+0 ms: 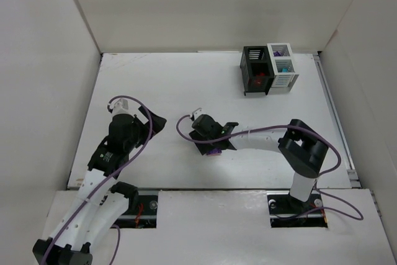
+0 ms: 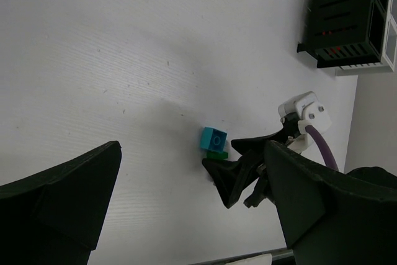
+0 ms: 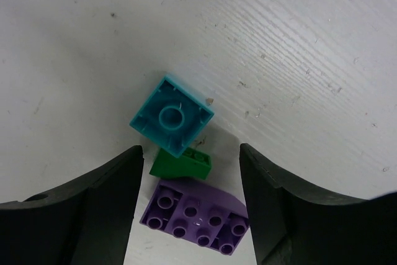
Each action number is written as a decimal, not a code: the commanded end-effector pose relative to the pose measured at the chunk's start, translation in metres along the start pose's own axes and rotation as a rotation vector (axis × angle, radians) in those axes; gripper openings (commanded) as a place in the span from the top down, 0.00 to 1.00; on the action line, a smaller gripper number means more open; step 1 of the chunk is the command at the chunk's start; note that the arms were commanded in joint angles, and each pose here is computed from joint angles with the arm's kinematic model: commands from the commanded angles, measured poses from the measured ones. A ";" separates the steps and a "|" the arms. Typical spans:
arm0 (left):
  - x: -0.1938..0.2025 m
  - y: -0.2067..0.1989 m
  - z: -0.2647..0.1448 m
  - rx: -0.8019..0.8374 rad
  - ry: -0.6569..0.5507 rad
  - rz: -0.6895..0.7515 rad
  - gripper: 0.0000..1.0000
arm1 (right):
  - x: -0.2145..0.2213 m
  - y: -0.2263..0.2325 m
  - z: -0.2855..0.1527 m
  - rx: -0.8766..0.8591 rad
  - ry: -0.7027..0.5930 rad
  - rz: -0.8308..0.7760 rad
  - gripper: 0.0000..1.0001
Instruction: Sort the legos into containers by color
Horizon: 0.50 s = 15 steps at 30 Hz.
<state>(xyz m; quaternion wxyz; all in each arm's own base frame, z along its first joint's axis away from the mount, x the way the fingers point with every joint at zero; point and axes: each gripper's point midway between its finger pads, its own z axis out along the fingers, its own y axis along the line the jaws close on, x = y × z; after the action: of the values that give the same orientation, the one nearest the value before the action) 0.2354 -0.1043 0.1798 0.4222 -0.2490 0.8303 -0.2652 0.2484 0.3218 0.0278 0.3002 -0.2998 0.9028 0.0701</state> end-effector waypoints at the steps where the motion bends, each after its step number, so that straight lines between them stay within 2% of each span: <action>1: -0.002 0.004 0.001 -0.018 -0.011 -0.010 0.00 | -0.027 0.005 0.000 0.015 -0.067 0.071 0.31; 8: -0.001 0.005 0.003 -0.025 -0.006 -0.009 0.00 | -0.018 0.005 -0.001 0.016 -0.031 0.099 0.42; 15: 0.001 0.007 0.005 -0.032 0.000 -0.009 0.00 | -0.001 0.005 0.001 0.016 0.011 0.119 0.42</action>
<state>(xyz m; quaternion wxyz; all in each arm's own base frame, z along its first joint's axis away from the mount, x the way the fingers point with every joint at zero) 0.2356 -0.1036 0.1740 0.4138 -0.2525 0.8358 -0.2578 0.2478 0.3236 0.0273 0.2942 -0.2540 0.9183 0.0745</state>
